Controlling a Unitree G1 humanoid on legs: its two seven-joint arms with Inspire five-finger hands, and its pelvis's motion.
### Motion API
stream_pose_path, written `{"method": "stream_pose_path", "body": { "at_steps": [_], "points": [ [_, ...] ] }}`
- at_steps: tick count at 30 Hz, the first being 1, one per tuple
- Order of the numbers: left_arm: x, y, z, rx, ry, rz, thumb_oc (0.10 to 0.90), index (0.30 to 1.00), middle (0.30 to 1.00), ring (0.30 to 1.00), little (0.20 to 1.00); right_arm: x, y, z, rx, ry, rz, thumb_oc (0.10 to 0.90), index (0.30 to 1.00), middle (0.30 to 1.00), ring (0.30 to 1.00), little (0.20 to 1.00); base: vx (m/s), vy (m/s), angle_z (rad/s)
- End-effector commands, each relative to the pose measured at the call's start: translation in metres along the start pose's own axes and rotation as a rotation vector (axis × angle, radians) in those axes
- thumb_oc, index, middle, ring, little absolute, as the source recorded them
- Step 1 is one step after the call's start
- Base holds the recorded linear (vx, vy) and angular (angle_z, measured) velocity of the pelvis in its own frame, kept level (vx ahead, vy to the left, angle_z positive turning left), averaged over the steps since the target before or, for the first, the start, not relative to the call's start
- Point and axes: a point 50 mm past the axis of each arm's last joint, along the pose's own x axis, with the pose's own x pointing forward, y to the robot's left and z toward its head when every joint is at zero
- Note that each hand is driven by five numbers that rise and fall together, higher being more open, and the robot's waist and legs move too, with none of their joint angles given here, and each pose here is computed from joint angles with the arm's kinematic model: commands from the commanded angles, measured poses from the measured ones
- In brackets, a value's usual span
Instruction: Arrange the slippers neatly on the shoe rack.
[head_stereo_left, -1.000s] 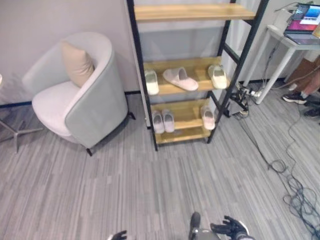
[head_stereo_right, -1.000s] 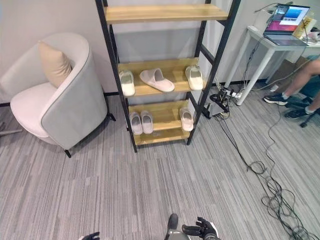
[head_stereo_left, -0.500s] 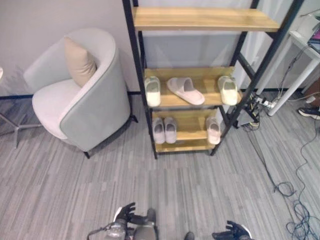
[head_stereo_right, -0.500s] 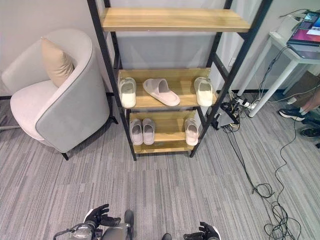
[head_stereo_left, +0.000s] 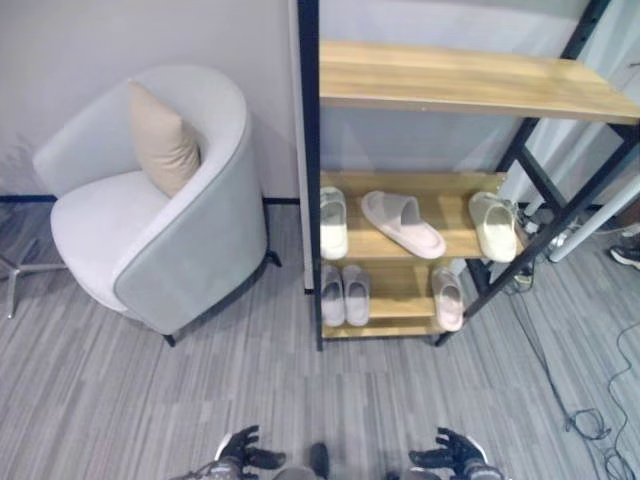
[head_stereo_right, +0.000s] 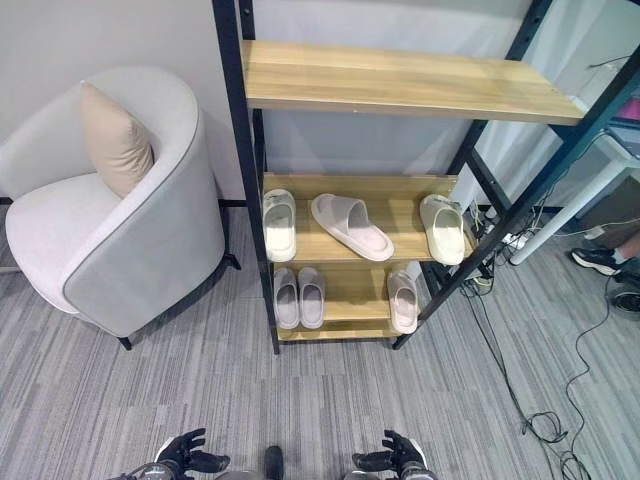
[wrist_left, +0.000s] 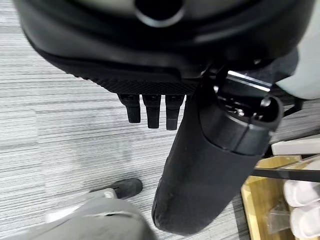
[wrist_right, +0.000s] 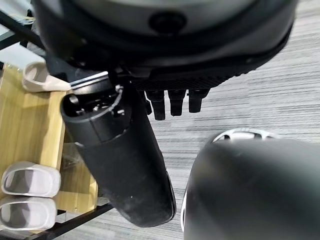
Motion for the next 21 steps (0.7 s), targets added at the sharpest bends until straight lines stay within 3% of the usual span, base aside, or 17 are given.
{"method": "stream_pose_path", "body": {
  "at_steps": [1,7,16,21],
  "points": [
    [0.003,0.0,0.02,0.021,-0.081,0.007,0.8,0.9,0.9,0.9,0.9,0.001,-0.032,0.013,-0.018,-0.047,-0.085,0.8,0.9,0.9,0.9,0.9,0.23,-0.231,0.56],
    [0.0,-0.001,0.004,0.01,-0.029,0.003,0.8,0.9,0.9,0.9,0.9,-0.001,-0.033,0.002,-0.042,-0.016,-0.075,0.8,0.9,0.9,0.9,0.9,0.19,-0.239,0.48],
    [0.002,-0.014,0.022,0.033,-0.083,-0.039,0.8,0.9,0.9,0.9,0.9,-0.002,-0.044,0.004,-0.012,-0.023,-0.119,0.8,0.9,0.9,0.9,0.9,0.08,-0.274,0.29],
    [0.001,-0.015,0.017,0.044,-0.069,-0.052,0.8,0.9,0.9,0.9,0.9,-0.003,-0.041,-0.002,-0.02,-0.007,-0.111,0.8,0.9,0.9,0.9,0.9,0.19,-0.09,0.15]
  ]
}}
